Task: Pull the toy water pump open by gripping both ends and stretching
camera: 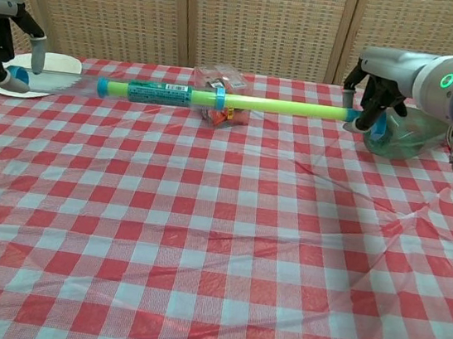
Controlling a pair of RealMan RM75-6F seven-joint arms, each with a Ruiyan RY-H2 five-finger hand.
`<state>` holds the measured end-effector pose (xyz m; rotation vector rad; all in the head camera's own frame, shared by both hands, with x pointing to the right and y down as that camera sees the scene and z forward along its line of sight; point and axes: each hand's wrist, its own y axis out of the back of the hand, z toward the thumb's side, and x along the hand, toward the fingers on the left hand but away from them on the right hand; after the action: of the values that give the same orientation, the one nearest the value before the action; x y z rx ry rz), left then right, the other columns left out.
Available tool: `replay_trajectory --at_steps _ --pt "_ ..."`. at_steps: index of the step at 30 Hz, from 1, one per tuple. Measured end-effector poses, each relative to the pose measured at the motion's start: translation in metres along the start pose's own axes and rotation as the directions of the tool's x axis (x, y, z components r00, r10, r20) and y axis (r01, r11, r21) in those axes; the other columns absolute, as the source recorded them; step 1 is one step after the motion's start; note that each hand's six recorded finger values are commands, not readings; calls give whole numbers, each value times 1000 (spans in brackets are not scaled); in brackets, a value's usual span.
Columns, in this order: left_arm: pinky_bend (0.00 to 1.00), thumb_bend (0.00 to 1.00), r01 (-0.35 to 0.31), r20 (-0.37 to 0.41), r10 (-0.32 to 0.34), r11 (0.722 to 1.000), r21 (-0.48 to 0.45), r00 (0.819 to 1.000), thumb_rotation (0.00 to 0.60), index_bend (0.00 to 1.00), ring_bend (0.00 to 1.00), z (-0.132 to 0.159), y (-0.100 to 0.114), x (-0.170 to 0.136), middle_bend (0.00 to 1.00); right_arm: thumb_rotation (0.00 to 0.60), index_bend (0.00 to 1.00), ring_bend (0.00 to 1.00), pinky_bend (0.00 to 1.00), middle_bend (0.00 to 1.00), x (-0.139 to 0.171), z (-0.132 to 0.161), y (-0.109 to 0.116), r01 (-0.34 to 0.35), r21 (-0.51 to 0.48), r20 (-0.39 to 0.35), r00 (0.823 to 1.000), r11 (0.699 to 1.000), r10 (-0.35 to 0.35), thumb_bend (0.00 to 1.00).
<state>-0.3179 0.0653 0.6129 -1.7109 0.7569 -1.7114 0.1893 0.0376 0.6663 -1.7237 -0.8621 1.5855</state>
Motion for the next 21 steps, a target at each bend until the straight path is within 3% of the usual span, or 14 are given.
replay_trajectory --at_steps 21 --pt "696 376 19 -41 -17 999 37 999 600 555 831 -43 -22 -1 945 600 812 1000 778 1000 8 -45 8 20 7 73 997 1000 -20 509"
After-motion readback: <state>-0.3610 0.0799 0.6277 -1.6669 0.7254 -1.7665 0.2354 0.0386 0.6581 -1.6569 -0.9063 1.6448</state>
